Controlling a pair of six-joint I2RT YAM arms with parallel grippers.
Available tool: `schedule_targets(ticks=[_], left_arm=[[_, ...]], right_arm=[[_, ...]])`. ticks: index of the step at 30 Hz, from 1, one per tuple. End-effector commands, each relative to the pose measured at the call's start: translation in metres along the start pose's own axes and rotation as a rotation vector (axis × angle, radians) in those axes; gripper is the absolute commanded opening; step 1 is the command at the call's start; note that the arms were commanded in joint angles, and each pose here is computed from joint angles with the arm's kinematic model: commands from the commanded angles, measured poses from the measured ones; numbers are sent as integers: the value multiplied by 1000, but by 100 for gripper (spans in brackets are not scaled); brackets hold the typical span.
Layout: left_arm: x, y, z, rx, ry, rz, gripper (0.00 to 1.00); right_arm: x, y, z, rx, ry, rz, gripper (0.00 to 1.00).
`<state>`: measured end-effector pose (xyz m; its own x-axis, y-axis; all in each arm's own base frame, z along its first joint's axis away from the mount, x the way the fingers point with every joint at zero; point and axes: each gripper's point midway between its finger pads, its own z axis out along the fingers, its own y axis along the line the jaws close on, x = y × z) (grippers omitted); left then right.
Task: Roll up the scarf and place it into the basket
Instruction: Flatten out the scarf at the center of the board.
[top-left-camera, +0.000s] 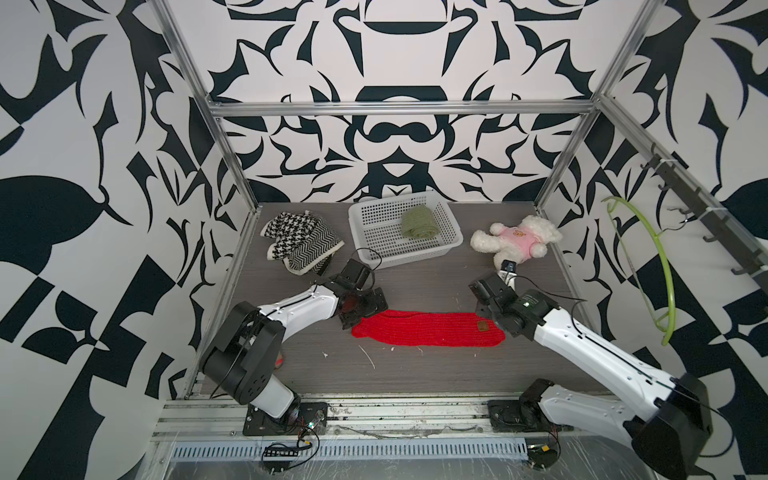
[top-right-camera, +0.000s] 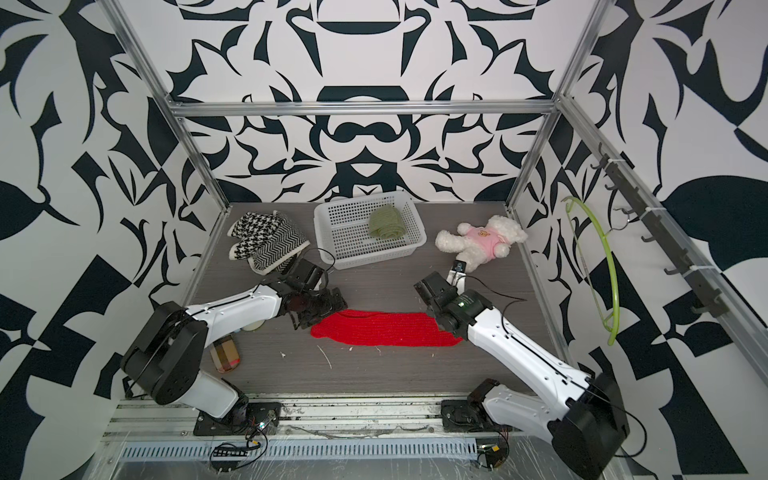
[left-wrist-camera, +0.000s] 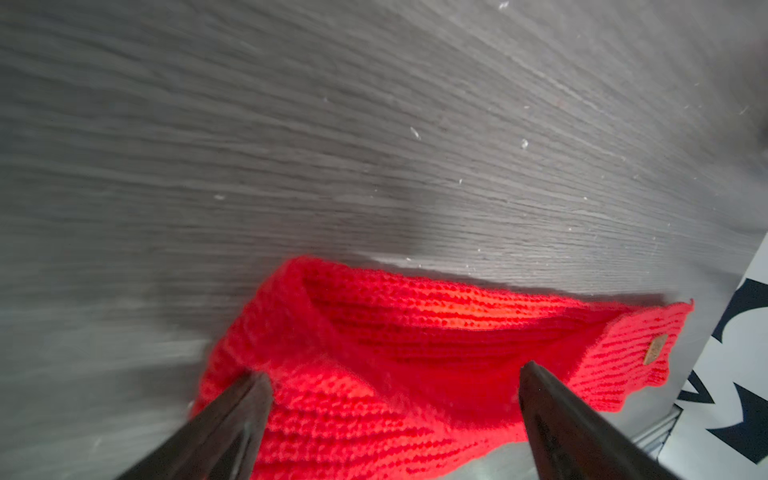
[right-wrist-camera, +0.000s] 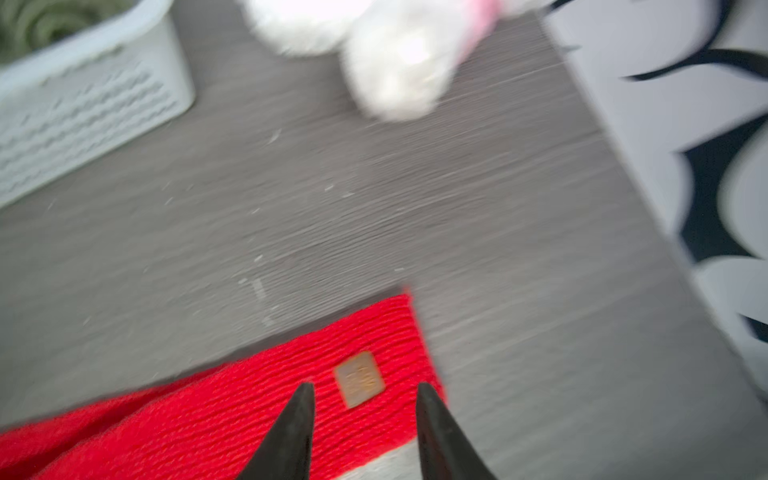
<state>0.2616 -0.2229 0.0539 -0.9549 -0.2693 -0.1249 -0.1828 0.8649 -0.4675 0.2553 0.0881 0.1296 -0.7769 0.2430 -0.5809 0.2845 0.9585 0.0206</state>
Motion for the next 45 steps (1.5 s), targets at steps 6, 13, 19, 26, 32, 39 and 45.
schedule_targets(ticks=[6,13,19,26,32,39,45], left_arm=[[-16,14,-57,-33,-146,11,99],[-63,115,-143,-87,-306,-240,99],[-74,141,-177,-31,-358,-310,99],[-68,134,-169,54,-339,-316,99],[-68,131,-168,72,-334,-309,99],[-68,130,-167,81,-333,-312,99],[-69,130,-165,85,-331,-329,99]], right_arm=[[45,162,-3,-408,136,-310,40],[109,278,-33,-564,212,-520,41],[140,332,-28,-611,277,-562,41],[160,347,3,-521,342,-594,41],[173,339,26,-413,391,-625,42],[172,315,39,-278,375,-654,8],[131,341,-4,-470,216,-630,0]])
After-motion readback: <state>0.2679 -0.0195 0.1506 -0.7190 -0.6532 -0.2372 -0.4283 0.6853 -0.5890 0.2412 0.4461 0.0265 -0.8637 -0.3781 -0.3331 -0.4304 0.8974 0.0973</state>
